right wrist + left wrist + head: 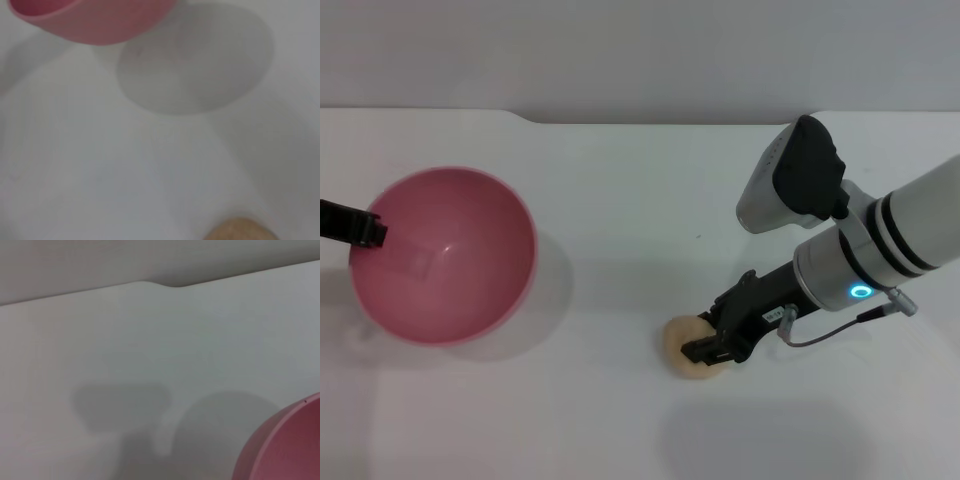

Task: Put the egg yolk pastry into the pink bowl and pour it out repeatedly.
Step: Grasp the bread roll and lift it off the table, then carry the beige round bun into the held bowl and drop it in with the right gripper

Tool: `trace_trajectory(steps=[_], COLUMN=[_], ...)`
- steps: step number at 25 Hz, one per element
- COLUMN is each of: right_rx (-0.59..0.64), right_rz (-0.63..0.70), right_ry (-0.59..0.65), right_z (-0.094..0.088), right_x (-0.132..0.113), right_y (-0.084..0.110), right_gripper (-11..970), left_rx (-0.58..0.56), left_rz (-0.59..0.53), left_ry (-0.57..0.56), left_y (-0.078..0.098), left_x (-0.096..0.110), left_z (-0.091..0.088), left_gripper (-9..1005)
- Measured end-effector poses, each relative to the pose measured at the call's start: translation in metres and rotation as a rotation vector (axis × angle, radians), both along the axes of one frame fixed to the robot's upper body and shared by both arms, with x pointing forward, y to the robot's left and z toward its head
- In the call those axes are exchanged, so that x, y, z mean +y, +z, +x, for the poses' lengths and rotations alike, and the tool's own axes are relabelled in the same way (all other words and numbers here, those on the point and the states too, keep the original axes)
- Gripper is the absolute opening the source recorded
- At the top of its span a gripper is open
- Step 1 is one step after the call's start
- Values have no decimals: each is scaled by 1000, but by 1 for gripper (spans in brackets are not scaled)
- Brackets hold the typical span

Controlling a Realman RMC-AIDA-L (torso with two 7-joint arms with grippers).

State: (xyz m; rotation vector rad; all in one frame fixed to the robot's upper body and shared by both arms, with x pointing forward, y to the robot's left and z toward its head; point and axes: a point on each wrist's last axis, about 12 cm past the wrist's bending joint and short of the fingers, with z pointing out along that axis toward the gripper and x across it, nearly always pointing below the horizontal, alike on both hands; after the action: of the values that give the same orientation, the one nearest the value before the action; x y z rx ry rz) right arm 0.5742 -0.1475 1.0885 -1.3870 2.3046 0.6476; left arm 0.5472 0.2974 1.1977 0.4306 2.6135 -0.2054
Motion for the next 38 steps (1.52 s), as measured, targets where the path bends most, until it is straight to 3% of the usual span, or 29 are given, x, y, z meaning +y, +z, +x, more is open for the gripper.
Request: trace_trajectory(steps=[5,11,17,20,23,26,30,38], right_rx=[-12,-73,-163,-225,-263,-264,-226,-179], right_rz=[32,135,291,384,420,401,353,201], right_ry=[-19,-70,-100,-64,14,100,197,278], right_z=[2,7,12,10,4,0,-7,-15], right_x=[-7,-32,-55,-55,-47,-31,-9,12], right_y=[8,41,93,117,129,129,115,85], right_gripper=[396,344,294,273,257,240,215,201], left_rx=[-4,19,85,116,144,152,157,145], left_rz=[0,1,21,29,11,7,19,19], left_ry=[-1,-32,-136,-194,-269,-337,-384,-399], left_y=[0,-6,-24,-31,-36,-36,-36,-31], left_x=[-1,-10,-42,-61,-85,-107,-128,-140], left_z=[1,5,16,22,29,34,39,44], left_gripper=[-1,-1,-1,-1,-1,-1,-1,-1])
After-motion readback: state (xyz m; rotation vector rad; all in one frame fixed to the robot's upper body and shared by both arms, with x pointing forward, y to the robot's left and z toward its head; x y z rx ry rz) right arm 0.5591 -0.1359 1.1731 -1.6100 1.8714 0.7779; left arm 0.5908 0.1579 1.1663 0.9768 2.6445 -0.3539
